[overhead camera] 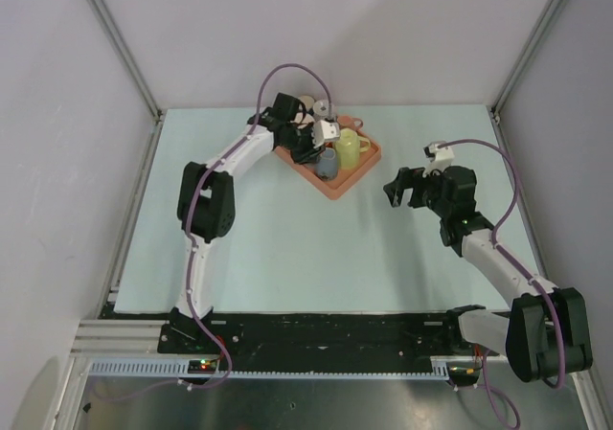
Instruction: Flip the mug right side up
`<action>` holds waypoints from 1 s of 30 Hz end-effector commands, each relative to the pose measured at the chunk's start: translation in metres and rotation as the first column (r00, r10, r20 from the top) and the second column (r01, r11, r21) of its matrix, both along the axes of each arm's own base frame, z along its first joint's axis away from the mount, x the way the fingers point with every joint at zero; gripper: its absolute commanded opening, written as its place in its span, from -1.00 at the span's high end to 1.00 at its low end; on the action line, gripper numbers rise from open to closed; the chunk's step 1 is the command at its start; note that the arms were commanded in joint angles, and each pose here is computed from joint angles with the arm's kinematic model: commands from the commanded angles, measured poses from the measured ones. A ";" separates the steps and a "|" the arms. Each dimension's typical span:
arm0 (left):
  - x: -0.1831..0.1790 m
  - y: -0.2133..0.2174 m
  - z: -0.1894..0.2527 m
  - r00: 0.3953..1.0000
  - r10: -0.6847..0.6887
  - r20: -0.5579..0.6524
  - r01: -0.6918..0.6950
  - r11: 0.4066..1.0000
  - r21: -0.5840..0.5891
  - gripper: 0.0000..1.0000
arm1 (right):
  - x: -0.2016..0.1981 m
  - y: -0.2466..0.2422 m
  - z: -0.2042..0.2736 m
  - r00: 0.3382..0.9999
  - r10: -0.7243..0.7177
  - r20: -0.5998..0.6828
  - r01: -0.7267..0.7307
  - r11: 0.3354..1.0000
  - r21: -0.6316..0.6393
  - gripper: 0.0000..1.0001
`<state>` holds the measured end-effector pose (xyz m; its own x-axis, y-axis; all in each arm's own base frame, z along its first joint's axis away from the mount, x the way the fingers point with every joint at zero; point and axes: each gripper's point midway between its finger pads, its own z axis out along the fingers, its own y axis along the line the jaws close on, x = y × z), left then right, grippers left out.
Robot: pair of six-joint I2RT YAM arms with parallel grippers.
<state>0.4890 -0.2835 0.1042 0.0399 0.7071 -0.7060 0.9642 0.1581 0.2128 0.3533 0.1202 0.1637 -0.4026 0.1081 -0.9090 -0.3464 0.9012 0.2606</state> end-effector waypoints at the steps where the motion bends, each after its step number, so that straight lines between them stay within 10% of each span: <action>1: -0.003 -0.005 -0.010 0.997 -0.056 0.047 0.052 0.996 0.077 0.23 | 0.006 -0.004 0.030 0.997 -0.016 0.081 0.018 1.000 -0.024 -1.00; 19: -0.014 -0.003 -0.029 0.995 -0.089 0.038 0.080 0.979 0.190 0.61 | 0.005 -0.012 0.042 0.991 -0.040 0.130 0.048 0.997 -0.059 -1.00; 22: -0.013 -0.007 -0.021 0.996 -0.077 0.041 0.069 0.983 0.169 0.93 | 0.004 -0.014 0.045 0.990 -0.046 0.131 0.054 0.996 -0.065 -1.00; 30: -0.012 -0.022 0.036 0.989 0.142 -0.050 -0.142 0.990 0.001 1.00 | -0.002 -0.017 0.058 0.988 -0.080 0.131 0.084 0.996 -0.031 -1.00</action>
